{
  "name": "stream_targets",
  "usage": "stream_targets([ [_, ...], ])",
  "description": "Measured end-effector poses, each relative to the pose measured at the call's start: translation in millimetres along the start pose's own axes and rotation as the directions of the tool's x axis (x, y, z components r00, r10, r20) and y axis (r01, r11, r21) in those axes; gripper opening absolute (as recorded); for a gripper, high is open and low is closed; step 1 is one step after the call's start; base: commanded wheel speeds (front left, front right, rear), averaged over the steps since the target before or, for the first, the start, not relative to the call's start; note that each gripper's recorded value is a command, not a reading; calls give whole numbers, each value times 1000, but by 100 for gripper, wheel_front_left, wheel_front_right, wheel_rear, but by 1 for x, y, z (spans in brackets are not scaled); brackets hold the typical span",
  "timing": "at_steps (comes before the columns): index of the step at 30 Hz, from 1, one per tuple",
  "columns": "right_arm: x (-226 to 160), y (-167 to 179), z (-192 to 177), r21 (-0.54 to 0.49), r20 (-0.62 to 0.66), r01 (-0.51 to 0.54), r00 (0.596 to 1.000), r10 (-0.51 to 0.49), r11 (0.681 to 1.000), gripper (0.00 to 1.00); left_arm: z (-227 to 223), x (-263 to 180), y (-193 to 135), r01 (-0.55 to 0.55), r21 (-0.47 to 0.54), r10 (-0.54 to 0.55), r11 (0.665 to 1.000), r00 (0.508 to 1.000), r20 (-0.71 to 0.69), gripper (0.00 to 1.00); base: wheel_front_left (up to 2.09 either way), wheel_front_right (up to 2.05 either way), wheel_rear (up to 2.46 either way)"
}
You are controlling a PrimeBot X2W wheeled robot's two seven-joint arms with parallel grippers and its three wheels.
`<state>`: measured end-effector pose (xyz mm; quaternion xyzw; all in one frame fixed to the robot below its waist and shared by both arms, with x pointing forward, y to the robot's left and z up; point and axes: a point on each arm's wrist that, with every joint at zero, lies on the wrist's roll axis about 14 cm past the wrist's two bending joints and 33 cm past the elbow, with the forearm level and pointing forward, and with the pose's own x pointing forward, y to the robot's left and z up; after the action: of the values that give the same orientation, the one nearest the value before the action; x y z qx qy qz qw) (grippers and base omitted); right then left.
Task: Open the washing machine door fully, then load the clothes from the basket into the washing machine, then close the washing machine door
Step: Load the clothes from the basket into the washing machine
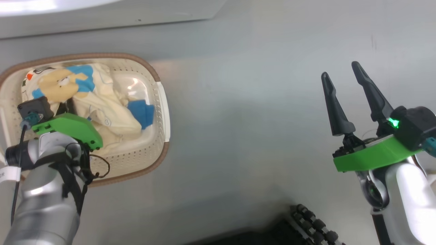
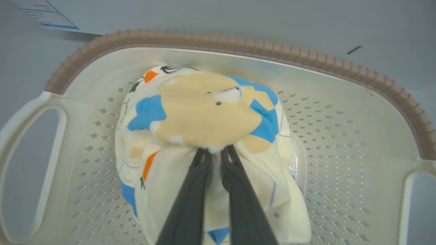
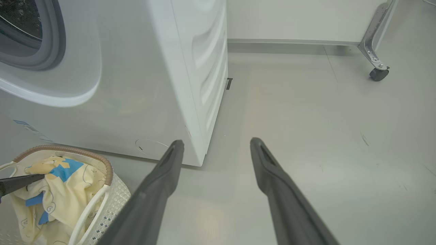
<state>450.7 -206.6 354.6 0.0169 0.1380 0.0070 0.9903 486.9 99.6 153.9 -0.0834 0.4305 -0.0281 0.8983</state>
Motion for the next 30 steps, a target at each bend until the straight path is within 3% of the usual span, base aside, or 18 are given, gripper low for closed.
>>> stream_targets([
  [12,-21,1,48,-20,94,-6,996,7,1000,100,79,-72,1,-3,-7,5,1000,949,316,0,0,0,0],
  [30,-71,11,104,-39,199,-25,979,32,999,100,134,-208,4,-20,16,6,1000,792,611,0,0,0,0],
])
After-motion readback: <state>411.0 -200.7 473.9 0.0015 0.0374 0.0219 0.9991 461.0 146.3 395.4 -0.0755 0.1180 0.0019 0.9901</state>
